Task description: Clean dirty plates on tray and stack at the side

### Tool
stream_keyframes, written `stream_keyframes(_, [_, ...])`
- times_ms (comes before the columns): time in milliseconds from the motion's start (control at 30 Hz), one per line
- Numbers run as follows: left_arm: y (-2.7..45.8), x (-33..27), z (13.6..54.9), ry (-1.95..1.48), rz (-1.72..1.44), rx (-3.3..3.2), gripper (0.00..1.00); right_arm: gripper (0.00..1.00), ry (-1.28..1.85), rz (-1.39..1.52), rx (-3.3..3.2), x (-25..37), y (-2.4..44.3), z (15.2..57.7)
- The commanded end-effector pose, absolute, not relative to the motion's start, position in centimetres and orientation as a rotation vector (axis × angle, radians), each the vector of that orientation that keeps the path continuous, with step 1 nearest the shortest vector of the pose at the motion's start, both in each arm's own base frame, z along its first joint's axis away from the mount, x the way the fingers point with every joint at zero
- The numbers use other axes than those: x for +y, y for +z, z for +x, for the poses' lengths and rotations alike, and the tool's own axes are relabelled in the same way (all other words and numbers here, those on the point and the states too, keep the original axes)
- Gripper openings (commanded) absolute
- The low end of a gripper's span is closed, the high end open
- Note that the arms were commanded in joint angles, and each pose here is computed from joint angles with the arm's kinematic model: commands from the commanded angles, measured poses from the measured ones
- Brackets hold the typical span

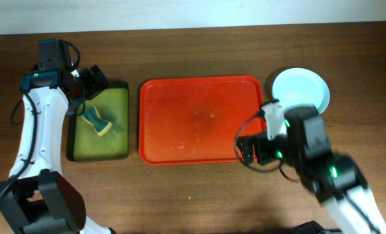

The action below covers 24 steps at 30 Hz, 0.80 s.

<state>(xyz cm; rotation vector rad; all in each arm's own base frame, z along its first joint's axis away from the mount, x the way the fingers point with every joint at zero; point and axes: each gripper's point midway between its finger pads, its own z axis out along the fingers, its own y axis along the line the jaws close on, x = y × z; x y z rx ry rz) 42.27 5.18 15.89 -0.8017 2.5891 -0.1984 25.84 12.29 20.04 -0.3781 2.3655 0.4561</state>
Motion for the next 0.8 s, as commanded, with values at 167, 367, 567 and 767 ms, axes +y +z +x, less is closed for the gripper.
stream_keyframes(167, [16.0,5.2,42.4,-0.205,-0.798,2.586,0.99,0.99,0.358,-0.479,1.899,10.1,18.0,22.8])
stream_keyframes(367, [16.0,5.2,42.4,-0.204,-0.798,2.586,0.99,0.99,0.271,-0.383,1.674,7.9,18.1,22.8])
stream_keyframes(567, [16.0,5.2,42.4,-0.204,-0.798,2.586,0.99,0.99,0.180,-0.292,1.523,5.9,18.3,23.9])
stream_keyframes(767, [16.0,5.2,42.4,-0.204,-0.798,2.586,0.99,0.99,0.054,-0.163,1.546,3.1,17.9,24.5])
